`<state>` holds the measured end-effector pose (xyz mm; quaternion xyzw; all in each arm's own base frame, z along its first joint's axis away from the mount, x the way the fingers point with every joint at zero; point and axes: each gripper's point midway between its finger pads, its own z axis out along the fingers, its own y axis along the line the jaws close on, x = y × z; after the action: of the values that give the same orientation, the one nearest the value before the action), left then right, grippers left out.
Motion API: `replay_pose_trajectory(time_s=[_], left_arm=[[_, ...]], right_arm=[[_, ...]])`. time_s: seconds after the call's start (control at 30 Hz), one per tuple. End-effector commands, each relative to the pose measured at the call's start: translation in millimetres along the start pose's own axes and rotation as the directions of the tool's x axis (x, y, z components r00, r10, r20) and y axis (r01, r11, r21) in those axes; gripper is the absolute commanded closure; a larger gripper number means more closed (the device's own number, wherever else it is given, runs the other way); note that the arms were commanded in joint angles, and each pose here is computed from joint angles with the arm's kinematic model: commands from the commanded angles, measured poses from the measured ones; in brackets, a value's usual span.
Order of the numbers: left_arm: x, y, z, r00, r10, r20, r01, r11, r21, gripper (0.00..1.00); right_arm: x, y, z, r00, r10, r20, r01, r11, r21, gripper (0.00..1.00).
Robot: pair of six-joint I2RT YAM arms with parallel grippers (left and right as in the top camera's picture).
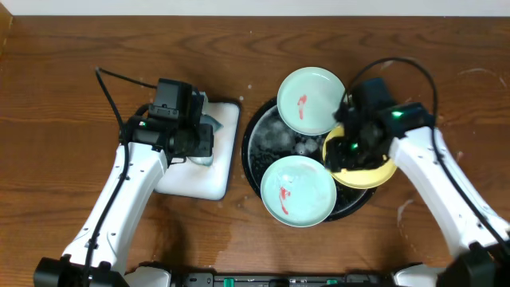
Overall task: Clean dirty plates on tray and stack at the side
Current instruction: 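Carry the foamy sponge with left gripper to the near pale green plate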
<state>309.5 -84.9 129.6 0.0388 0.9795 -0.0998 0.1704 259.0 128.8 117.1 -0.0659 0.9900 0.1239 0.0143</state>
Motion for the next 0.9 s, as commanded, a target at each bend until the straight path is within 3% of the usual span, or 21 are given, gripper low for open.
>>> replay_pose_trajectory(time_s=[0.0,0.17,0.37,0.6,0.73,0.87], left_arm=[[-2.1,-9.8,-8.6,1.000,-0.021,0.005,0.020,0.998,0.054,0.92],[6.7,-8.7,-10.8,0.999,-0.025,-0.026,0.026,0.998,0.048,0.92],[9.7,-11.5,-16.7,0.999,-0.025,-0.026,0.026,0.998,0.062,0.93],[10.9,-22.9,-20.2,1.000,-0.010,-0.023,0.013,0.994,0.109,0.92],[13.4,-31.8,-19.5,0.999,0.018,-0.028,-0.014,0.993,0.119,0.93],[15.5,-38.9,-18.8,0.999,0.041,-0.031,-0.036,0.991,0.127,0.92]], right_arm=[[23.6,-1.4,31.5,0.991,0.013,-0.131,-0.010,1.000,0.021,0.44],[38.0,-22.7,63.8,0.974,0.104,-0.203,-0.080,0.989,0.123,0.53],[44.8,-35.6,81.3,0.966,0.160,-0.203,-0.124,0.976,0.179,0.53],[49.0,-35.3,105.2,0.964,0.203,-0.171,-0.180,0.974,0.139,0.75],[40.9,-35.7,111.1,0.967,0.221,-0.126,-0.205,0.970,0.129,0.96],[22.8,-32.6,113.4,0.971,0.233,-0.055,-0.227,0.969,0.103,0.99]])
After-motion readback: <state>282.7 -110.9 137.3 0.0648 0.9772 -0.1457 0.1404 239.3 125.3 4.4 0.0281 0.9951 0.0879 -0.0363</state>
